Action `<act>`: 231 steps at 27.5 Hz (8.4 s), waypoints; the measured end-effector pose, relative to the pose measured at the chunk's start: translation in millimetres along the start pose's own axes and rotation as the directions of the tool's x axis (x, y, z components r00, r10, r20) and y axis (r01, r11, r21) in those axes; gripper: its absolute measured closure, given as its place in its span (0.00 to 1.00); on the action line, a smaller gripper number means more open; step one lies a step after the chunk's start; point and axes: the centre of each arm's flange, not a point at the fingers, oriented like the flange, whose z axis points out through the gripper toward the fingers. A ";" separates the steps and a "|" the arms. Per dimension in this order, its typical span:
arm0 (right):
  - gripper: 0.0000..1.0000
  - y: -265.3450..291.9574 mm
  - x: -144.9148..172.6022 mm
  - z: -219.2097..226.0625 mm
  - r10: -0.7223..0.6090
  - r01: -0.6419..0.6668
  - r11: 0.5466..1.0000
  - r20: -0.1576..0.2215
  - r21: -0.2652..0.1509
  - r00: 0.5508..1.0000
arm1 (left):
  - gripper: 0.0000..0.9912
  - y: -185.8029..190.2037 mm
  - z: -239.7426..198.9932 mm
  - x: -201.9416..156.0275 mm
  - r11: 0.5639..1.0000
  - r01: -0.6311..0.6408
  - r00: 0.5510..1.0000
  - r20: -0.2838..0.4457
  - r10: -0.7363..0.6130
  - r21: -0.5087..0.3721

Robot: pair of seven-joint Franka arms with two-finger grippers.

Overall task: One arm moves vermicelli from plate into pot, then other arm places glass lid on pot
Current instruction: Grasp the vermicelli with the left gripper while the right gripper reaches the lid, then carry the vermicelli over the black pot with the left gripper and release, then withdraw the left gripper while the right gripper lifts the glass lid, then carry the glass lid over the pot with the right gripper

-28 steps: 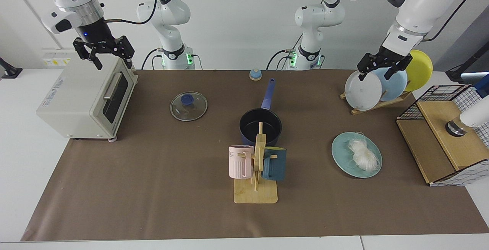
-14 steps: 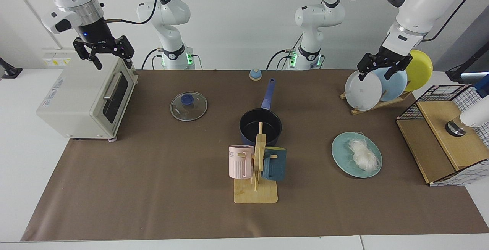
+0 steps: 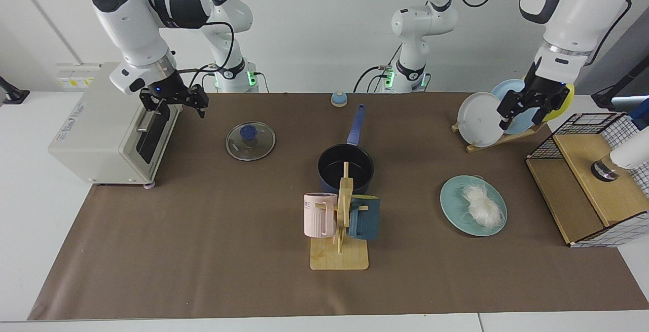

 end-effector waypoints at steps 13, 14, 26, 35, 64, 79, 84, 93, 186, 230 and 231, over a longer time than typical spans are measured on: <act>0.00 -53.1 -28.3 81.6 0.045 -0.046 0.999 -0.025 -0.022 0.999 | 0.00 -1.9 143.0 44.6 0.991 0.127 0.992 0.011 -0.128 0.051; 0.00 -57.6 -31.6 86.2 0.049 -0.050 0.998 -0.025 -0.024 0.998 | 0.00 -1.9 149.5 45.7 0.990 0.130 0.991 0.012 -0.131 0.051; 0.00 -117.6 -75.5 138.1 0.080 -0.083 0.994 -0.041 -0.067 0.996 | 0.00 4.5 239.0 48.9 0.986 0.157 0.986 0.055 -0.160 0.048; 0.00 -112.7 -93.0 172.9 0.081 -0.084 0.994 -0.047 -0.070 0.996 | 0.02 8.6 277.1 45.2 0.988 0.145 0.987 0.069 -0.148 0.048; 0.00 -118.7 -104.2 208.1 0.095 -0.099 0.994 -0.090 -0.052 0.991 | 0.59 132.0 132.4 21.1 0.998 0.028 0.986 0.164 -0.037 0.059; 0.00 -129.4 -103.1 209.1 0.077 -0.082 0.995 -0.089 -0.051 0.993 | 0.59 305.7 141.0 -87.4 0.988 -0.066 0.976 0.198 0.094 -0.143; 0.00 -128.2 -103.3 218.6 0.079 -0.083 0.995 -0.067 -0.054 0.995 | 0.59 332.3 163.0 -105.3 0.976 -0.096 0.977 0.168 0.130 -0.195; 0.22 -126.8 -102.6 226.4 0.083 -0.086 0.995 -0.048 -0.055 0.995 | 0.59 356.9 219.9 -119.7 0.965 -0.118 0.968 0.190 0.165 -0.236; 0.57 -430.7 59.9 151.5 0.383 -0.386 0.922 -0.114 -0.003 0.917 | 0.00 77.3 3.7 -10.6 0.995 -0.099 0.980 0.169 0.103 -0.034; 0.57 -429.4 68.1 156.0 0.431 -0.432 0.902 -0.052 -0.007 0.901 | 0.00 77.4 -1.9 -11.8 0.994 -0.099 0.982 0.160 0.104 -0.034; 0.57 -429.5 68.2 156.0 0.431 -0.432 0.902 -0.051 -0.008 0.901 | 0.00 77.3 -2.0 -11.8 0.994 -0.099 0.982 0.159 0.104 -0.034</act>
